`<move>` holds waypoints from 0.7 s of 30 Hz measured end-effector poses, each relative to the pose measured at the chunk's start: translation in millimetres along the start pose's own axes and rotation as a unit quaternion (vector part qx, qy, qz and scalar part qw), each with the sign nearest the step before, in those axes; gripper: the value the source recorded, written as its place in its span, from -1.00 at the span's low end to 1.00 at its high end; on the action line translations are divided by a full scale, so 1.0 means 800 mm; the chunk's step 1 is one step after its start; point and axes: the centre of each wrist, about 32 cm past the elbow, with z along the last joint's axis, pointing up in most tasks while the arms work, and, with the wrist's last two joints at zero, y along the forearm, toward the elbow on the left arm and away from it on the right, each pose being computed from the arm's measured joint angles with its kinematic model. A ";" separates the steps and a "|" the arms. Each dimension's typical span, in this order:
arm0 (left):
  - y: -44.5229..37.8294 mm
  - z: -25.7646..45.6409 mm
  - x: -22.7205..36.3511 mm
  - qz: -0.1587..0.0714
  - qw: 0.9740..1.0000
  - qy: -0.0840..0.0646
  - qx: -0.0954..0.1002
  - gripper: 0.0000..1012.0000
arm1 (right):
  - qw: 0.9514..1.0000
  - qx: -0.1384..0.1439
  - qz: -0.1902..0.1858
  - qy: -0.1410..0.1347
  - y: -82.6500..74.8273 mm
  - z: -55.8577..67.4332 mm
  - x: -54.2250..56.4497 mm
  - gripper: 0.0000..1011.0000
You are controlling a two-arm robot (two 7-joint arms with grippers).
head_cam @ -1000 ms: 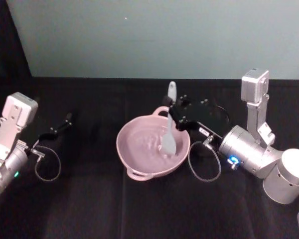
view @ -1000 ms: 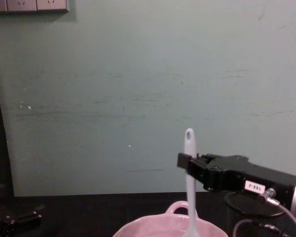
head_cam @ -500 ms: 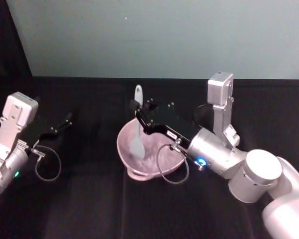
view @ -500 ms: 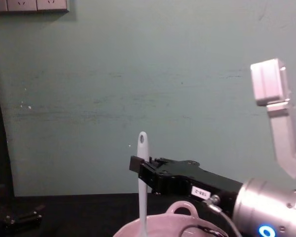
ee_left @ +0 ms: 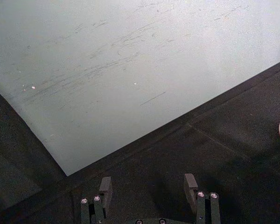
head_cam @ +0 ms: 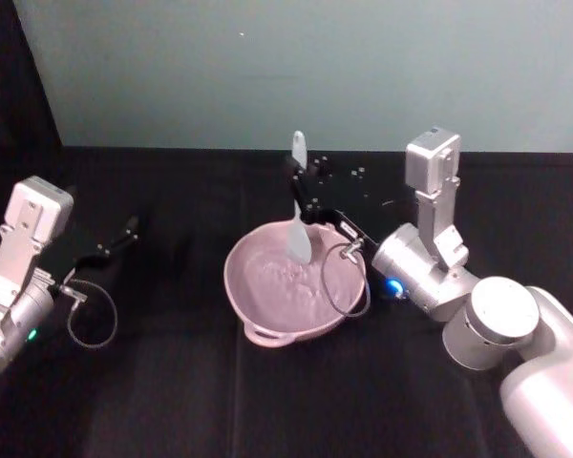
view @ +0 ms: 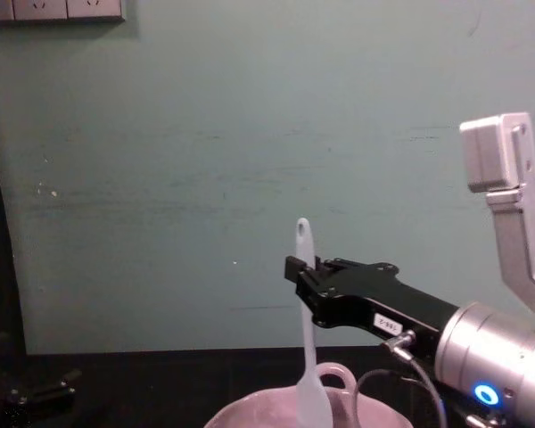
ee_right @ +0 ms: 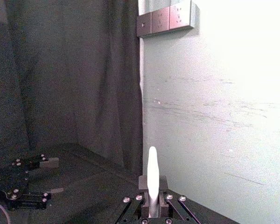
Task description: Use the one hand to pick up the spoon and stir the clear water in the bowl.
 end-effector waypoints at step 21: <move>0.000 0.0000 0.0000 0.000 1.000 0.000 0.000 1.00 | 0.996 0.005 0.007 0.091 -0.035 0.076 0.013 -0.76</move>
